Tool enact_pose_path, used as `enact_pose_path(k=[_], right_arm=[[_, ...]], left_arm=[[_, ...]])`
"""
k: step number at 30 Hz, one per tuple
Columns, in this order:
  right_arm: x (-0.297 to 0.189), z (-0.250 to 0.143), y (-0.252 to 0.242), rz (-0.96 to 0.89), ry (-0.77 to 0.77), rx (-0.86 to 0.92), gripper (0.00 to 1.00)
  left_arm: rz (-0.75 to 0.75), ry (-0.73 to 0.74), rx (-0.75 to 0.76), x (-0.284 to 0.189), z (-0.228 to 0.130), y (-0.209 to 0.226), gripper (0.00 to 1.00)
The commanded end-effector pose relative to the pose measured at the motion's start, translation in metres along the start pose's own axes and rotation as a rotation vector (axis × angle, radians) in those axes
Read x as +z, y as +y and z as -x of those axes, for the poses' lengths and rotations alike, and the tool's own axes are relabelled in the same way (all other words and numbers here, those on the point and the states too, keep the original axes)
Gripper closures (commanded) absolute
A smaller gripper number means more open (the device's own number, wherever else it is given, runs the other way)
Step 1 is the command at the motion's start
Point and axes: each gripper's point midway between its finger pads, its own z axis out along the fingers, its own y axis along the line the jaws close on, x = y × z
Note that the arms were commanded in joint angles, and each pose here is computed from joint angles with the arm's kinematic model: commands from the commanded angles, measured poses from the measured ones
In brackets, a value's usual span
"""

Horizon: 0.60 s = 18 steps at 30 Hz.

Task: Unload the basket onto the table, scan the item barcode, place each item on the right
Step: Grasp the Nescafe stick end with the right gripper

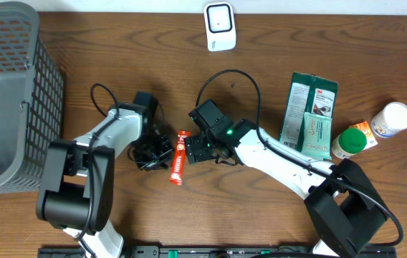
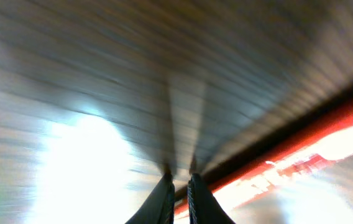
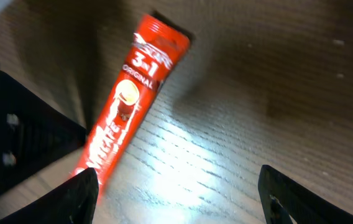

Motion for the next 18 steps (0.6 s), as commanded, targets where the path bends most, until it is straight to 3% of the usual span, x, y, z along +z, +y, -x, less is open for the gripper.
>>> enact_pose_path(k=[1,8,13,18], right_arm=[[0.004,-0.008,-0.004,-0.016,0.027,0.020,0.22],[0.004,-0.005,-0.004,-0.018,0.013,-0.034,0.20],[0.003,-0.003,0.000,0.003,0.013,-0.200,0.24],[-0.012,0.013,0.012,0.011,-0.008,-0.270,0.36]], left_arm=[[-0.088,0.130,0.037,0.022,-0.028,-0.022,0.87],[-0.081,0.044,0.074,0.021,-0.010,-0.027,0.93],[-0.053,-0.121,-0.023,-0.025,0.026,0.008,0.93],[-0.054,-0.323,-0.080,-0.080,0.051,0.036,0.92]])
